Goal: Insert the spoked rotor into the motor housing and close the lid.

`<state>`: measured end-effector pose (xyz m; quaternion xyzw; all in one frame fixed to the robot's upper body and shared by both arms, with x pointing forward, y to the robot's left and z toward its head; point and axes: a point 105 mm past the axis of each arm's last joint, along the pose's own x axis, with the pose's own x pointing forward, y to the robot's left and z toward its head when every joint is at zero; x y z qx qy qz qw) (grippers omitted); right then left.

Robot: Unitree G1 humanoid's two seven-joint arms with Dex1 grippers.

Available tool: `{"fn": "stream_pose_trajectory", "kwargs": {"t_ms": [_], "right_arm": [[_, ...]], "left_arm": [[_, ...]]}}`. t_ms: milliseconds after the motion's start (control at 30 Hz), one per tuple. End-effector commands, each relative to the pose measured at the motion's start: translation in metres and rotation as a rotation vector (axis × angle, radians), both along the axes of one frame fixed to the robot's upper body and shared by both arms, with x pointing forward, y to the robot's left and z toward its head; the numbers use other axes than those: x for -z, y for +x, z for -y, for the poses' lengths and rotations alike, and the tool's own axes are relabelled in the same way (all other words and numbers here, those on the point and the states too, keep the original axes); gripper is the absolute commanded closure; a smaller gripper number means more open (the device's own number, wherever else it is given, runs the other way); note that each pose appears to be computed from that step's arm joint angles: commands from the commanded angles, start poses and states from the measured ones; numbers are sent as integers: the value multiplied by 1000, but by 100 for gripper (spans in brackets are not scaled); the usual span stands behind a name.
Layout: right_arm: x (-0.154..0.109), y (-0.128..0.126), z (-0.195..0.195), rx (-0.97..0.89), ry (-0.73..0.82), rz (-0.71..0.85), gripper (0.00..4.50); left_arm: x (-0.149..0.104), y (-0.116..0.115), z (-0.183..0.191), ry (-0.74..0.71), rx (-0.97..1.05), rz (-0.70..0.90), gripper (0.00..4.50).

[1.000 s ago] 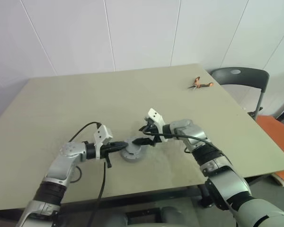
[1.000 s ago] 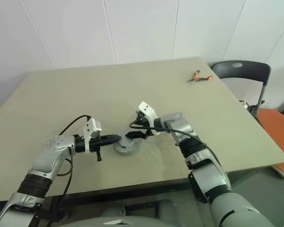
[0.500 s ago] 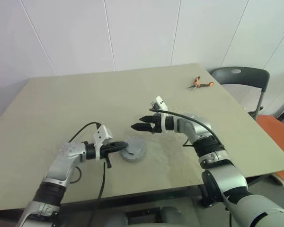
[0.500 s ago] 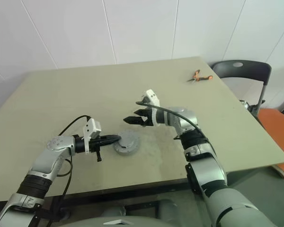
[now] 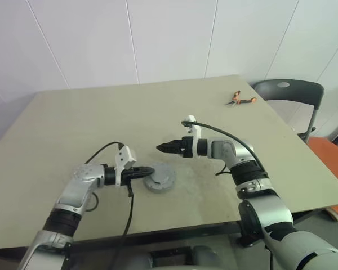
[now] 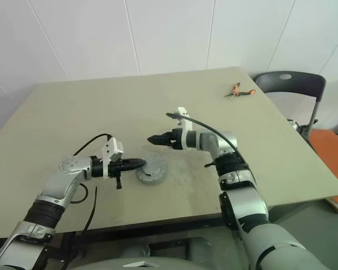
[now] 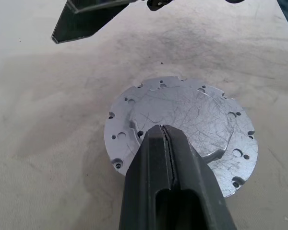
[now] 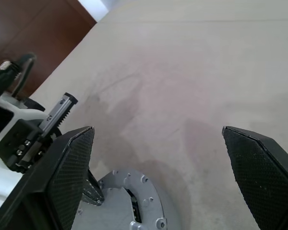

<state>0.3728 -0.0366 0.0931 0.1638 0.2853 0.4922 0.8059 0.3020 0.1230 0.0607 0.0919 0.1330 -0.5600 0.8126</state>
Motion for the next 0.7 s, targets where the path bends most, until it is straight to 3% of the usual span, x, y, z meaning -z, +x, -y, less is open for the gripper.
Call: {"fn": "stream_pose_trajectory", "kwargs": {"t_ms": [33,433,567,700], "right_arm": [[-17,5,-5,6,41,23,4],[-8,8,-4,39,-15,-1,4],[-9,3,-4,38,7,-127,4],[-9,-4,1,59,73,-352,4]], "left_arm": [[18,-6,-5,74,19,-67,450],[16,-9,-8,85,55,-81,450],[16,-8,-8,84,52,-77,450],[18,-10,-7,88,52,-79,450]]}}
